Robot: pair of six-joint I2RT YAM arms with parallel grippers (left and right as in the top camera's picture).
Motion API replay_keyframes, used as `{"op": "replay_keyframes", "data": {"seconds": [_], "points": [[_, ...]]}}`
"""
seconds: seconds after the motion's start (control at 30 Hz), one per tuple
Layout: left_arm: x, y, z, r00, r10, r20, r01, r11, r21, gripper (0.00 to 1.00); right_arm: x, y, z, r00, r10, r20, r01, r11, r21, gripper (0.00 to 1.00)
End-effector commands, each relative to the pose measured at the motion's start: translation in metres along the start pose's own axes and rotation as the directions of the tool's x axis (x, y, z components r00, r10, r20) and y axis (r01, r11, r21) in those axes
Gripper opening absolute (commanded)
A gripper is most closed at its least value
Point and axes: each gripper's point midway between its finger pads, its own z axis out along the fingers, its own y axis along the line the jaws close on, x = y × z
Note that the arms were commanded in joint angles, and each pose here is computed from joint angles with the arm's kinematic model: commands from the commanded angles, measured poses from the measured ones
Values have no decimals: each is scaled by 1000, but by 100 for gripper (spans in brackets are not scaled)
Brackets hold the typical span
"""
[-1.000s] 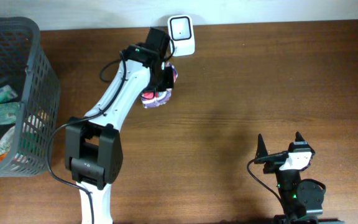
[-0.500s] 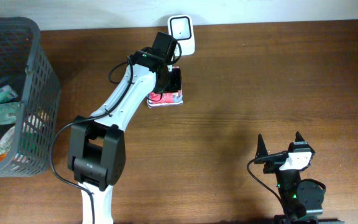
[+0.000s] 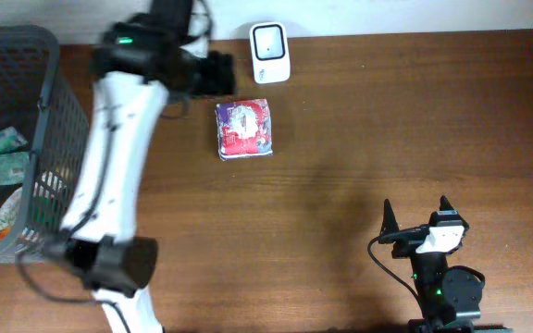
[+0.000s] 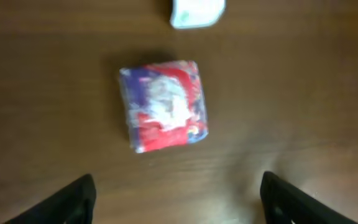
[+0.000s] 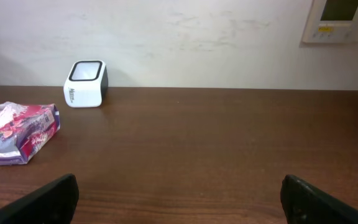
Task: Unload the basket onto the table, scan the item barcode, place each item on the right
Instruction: 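Release the pad pack on the table beside the scanner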
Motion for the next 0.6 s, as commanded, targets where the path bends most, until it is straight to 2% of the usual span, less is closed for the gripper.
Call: {"op": "replay_keyframes", "data": {"seconds": [0.0,0.2,0.4,0.5,0.57], "points": [[-10,36,-74,990,-32,136,37,999,-34,89,4,1,0,1000,7,-6,-7,1000,0,99],[-3,122,-156,932,-199,303,244,962,-119,97,4,1,0,1000,7,-6,-7,1000,0,98],[7,185,-185,873,-314,372,399,900,-178,99,4,1,0,1000,7,-6,-7,1000,0,98],[10,218,-198,812,-398,427,508,842,-181,99,4,1,0,1000,7,-6,-7,1000,0,98],[22,255,-210,725,-495,479,641,738,-208,99,4,1,0,1000,7,-6,-7,1000,0,99]]}}
